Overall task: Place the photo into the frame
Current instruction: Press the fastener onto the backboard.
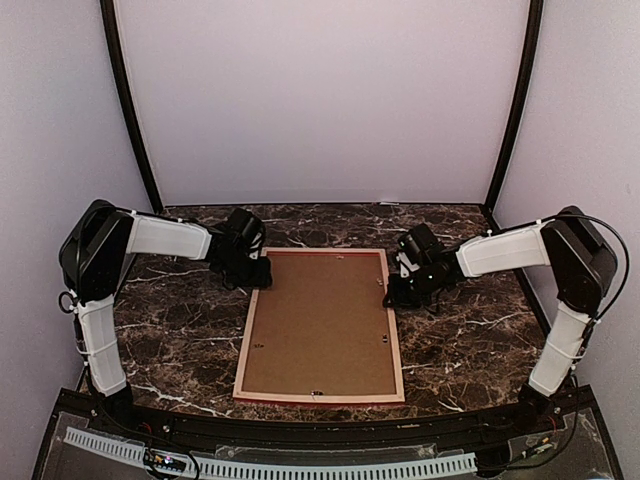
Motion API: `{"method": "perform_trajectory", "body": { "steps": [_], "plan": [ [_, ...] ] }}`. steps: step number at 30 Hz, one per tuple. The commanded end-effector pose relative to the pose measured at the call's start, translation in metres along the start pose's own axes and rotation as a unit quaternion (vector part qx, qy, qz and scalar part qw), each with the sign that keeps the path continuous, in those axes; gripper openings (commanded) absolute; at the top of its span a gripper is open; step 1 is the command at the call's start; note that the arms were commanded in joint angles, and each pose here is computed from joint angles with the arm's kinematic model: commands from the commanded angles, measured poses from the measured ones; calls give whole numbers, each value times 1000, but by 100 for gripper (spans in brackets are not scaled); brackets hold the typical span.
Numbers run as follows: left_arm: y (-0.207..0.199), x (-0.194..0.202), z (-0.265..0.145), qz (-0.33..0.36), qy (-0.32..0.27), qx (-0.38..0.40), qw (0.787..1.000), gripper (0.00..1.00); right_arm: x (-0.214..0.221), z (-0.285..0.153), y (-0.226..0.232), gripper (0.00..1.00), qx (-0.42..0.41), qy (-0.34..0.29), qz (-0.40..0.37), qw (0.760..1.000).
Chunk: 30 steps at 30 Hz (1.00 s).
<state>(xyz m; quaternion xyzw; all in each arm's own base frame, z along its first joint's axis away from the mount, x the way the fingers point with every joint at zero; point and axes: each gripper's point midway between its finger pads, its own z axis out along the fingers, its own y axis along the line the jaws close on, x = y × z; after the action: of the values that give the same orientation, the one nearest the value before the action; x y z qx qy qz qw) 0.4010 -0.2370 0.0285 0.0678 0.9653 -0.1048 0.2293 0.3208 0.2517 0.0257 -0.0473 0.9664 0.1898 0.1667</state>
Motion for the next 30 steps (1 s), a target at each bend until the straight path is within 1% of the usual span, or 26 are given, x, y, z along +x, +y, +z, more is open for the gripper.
{"method": "perform_trajectory", "body": {
  "steps": [1, 5, 22, 25, 27, 30],
  "plan": [
    [18, 35, 20, -8, 49, -29, 998, 43, 21, 12, -17, 21, 19, 31, -6, 999],
    [20, 40, 21, -13, 55, -30, 998, 39, 22, 13, -18, 21, 19, 33, -6, 999],
    [20, 49, 20, -47, 51, -17, 997, 30, 23, 14, -18, 20, 18, 37, -9, 999],
    [18, 51, 18, -64, 51, 6, 997, 30, 23, 14, -17, 20, 17, 37, -10, 999],
    [16, 51, 18, -80, 49, 21, 995, 32, 21, 13, -16, 20, 16, 35, -11, 999],
    [15, 48, 17, -100, 43, 39, 993, 40, 22, 12, -16, 20, 15, 35, -13, 999]
  ]
}}
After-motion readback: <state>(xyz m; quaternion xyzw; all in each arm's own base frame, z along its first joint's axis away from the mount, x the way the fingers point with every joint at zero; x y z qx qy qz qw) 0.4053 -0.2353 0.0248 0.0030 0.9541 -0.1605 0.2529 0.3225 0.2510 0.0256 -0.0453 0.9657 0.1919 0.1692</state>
